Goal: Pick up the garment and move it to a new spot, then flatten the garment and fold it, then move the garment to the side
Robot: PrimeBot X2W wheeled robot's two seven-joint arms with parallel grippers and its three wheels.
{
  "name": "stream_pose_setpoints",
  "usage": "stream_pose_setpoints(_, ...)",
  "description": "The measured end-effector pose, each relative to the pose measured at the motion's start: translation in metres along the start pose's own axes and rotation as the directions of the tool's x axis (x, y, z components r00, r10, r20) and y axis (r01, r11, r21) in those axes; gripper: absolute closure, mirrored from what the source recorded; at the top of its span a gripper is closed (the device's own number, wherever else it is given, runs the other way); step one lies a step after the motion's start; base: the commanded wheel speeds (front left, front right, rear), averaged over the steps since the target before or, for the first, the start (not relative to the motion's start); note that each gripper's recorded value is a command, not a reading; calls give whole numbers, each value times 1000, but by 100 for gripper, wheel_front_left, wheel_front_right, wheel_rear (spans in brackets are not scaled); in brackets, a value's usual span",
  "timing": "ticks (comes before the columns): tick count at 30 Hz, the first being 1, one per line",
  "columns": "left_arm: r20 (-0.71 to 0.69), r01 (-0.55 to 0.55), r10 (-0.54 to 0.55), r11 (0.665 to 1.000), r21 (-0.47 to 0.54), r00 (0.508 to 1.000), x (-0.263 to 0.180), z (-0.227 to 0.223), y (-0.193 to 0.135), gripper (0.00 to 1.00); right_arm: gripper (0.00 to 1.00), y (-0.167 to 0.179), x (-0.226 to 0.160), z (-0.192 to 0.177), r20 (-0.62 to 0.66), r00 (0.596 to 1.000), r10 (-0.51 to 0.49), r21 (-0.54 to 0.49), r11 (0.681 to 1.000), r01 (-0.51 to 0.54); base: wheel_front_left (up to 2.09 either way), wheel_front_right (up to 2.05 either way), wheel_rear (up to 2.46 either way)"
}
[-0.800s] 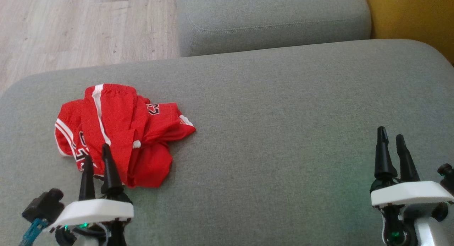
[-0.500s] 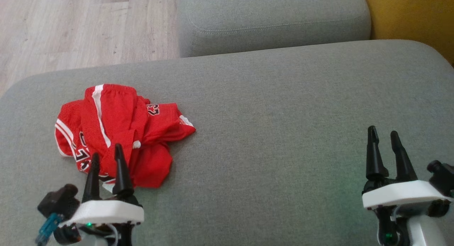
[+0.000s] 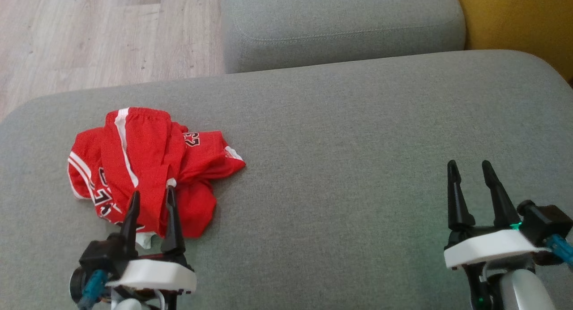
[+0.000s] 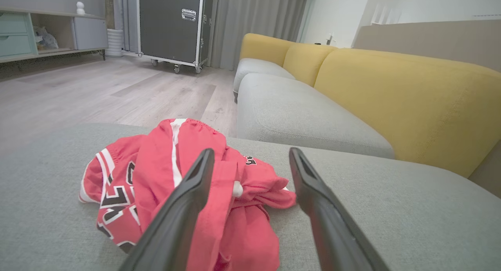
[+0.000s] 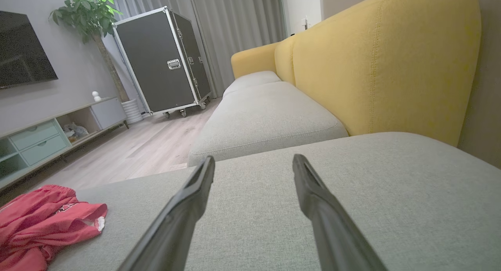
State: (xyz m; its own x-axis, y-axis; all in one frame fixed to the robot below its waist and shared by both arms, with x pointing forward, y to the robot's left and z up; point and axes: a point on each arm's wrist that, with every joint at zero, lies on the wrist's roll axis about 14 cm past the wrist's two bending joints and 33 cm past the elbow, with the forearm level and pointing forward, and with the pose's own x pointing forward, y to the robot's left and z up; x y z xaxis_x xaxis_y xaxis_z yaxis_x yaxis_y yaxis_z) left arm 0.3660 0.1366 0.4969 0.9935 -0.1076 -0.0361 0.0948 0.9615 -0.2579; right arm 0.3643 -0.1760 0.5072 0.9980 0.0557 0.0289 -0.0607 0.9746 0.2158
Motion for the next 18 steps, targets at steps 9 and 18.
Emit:
stream_pose_setpoints(9, 12, 20, -22, 994, 108, 1000, -1, -1, -7, 0, 0, 5, 0, 3, 12, 1000, 28, -127, 992, -26, 0, 0, 0)
stream_pose_setpoints(18, 40, 69, -83, 960, 270, 996, -5, 1, -18, 0, 0, 15, 2, 8, 32, 997, 74, -262, 963, -63, 0, 0, 0)
